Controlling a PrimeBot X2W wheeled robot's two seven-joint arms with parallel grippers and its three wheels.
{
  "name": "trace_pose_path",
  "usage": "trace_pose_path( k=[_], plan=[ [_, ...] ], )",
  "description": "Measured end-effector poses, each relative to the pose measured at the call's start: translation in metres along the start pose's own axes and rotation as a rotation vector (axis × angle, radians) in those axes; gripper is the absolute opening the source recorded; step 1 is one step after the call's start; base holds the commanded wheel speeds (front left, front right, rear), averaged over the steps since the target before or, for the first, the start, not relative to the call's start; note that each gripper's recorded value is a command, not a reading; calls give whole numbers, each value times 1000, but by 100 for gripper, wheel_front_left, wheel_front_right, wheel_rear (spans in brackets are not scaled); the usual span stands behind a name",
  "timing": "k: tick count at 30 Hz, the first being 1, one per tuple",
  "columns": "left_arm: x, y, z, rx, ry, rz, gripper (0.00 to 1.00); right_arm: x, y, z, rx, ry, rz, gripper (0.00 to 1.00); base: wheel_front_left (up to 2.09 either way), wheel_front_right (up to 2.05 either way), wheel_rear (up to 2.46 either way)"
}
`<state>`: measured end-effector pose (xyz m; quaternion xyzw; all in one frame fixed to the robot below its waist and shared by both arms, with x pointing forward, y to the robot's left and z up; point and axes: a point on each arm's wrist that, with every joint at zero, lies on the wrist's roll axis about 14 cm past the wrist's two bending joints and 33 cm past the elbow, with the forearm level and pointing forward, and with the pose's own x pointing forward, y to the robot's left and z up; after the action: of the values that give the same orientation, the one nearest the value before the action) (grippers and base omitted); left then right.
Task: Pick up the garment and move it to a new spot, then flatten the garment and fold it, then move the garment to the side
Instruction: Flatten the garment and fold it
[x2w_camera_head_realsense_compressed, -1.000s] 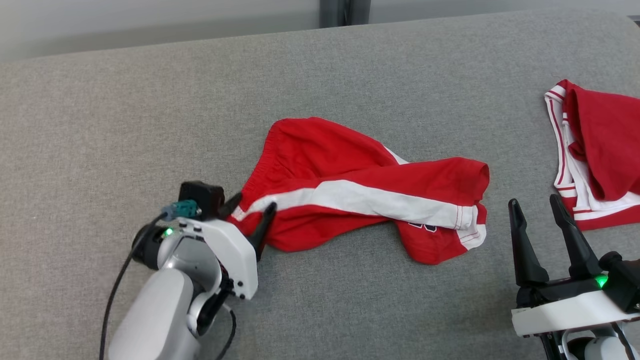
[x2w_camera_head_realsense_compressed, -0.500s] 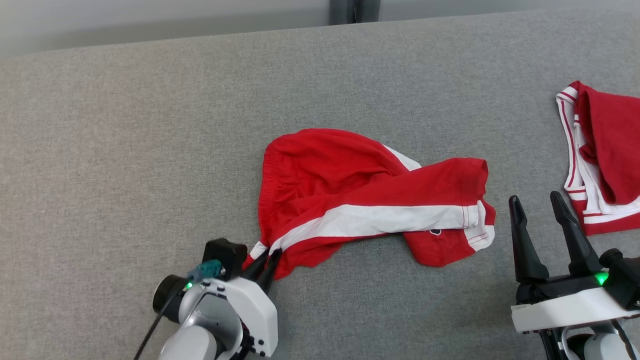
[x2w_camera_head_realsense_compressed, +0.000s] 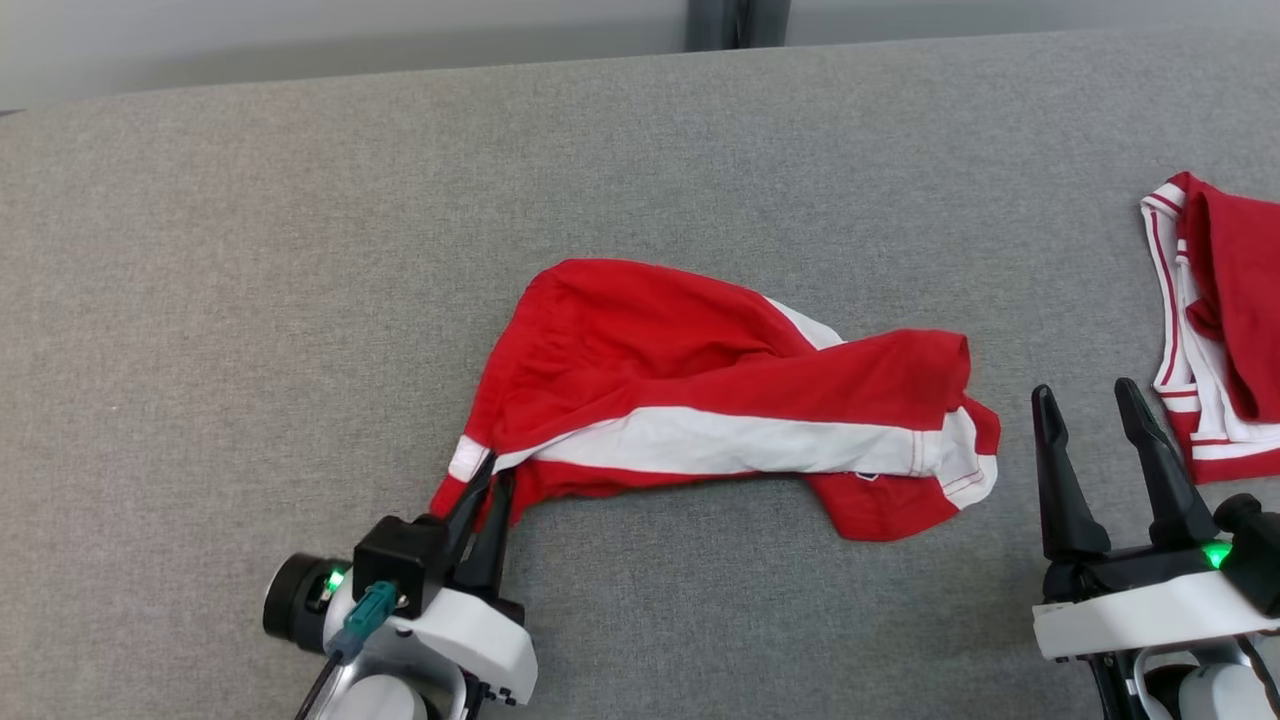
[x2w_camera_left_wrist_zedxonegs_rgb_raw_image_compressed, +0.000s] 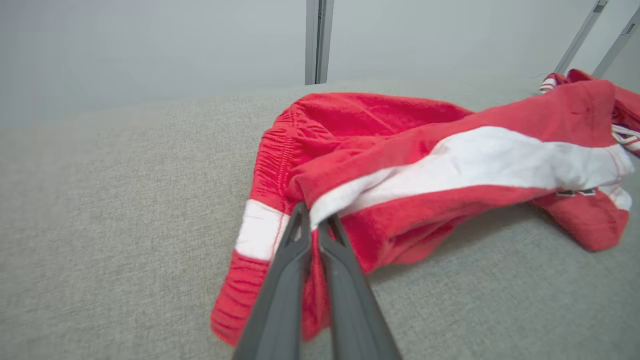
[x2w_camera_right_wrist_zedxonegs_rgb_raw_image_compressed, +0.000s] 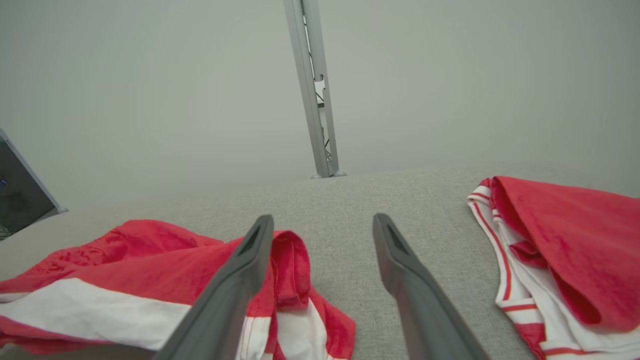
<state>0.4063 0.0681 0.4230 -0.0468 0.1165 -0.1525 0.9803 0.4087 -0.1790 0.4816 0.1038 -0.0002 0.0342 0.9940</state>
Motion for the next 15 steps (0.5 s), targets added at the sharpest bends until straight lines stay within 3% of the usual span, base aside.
trace_pose_path(
  k=[5,6,7,8,15],
  plan=[
    [-1,11,-29,-56,67,37,0,4,3,-1,14,-2,5,100,0,0,0],
    [1,11,-32,-72,73,37,20,5,3,-1,17,0,6,100,0,0,0],
    [2,11,-33,-84,73,36,68,5,4,-2,19,1,7,100,0,0,0],
    [4,11,-34,-91,73,34,100,5,4,-2,22,2,7,100,0,0,0],
    [8,9,-16,-103,-1,19,100,4,7,2,27,-11,13,100,0,0,0]
  ],
)
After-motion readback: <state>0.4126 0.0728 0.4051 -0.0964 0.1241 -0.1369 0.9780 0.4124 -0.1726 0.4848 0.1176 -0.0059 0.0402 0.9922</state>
